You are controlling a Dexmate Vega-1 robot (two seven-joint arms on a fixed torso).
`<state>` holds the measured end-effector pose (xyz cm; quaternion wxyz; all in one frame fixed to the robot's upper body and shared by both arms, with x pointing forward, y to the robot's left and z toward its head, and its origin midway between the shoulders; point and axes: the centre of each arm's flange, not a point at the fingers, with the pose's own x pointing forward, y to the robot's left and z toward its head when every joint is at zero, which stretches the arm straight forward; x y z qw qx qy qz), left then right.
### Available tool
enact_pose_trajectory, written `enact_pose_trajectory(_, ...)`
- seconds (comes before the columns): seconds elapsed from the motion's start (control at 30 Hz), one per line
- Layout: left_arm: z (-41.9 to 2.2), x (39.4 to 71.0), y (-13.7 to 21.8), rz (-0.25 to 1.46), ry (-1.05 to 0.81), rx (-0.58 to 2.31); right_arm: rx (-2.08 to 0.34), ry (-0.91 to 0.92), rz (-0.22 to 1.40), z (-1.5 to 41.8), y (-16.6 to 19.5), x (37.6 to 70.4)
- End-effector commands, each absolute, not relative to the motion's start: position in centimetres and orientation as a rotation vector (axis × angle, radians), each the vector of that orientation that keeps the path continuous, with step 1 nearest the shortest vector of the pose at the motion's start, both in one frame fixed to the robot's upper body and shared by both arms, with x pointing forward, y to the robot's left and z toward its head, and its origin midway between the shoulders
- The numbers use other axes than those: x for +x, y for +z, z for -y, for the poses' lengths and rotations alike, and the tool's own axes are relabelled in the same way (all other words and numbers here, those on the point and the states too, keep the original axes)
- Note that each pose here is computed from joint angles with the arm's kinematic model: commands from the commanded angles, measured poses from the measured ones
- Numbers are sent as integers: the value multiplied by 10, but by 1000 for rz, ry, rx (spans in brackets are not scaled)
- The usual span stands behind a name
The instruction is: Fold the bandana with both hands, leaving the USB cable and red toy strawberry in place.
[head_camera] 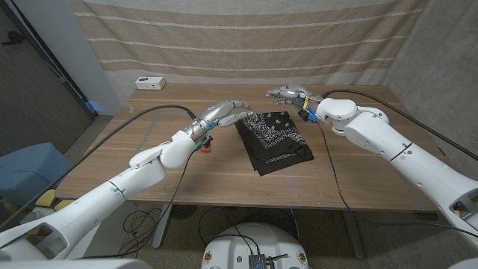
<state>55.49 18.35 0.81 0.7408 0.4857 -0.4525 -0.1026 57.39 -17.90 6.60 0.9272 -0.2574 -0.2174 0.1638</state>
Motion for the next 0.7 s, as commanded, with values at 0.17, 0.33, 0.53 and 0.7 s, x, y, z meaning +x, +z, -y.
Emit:
enact_pose_trajectory(0.17, -227, 574, 2, 760, -216, 896, -592, 77, 602, 184, 34, 537)
enact_pose_trajectory(0.33, -244, 576, -2, 738, -200, 736, -585, 29, 631, 187, 25, 536)
enact_pose_trajectory(0.53, -265, 574, -13, 726, -182, 506, -552, -21, 669, 194, 15, 541)
enact_pose_trajectory(0.7, -274, 571, -20, 711, -180, 400, -544, -64, 694, 198, 7, 545)
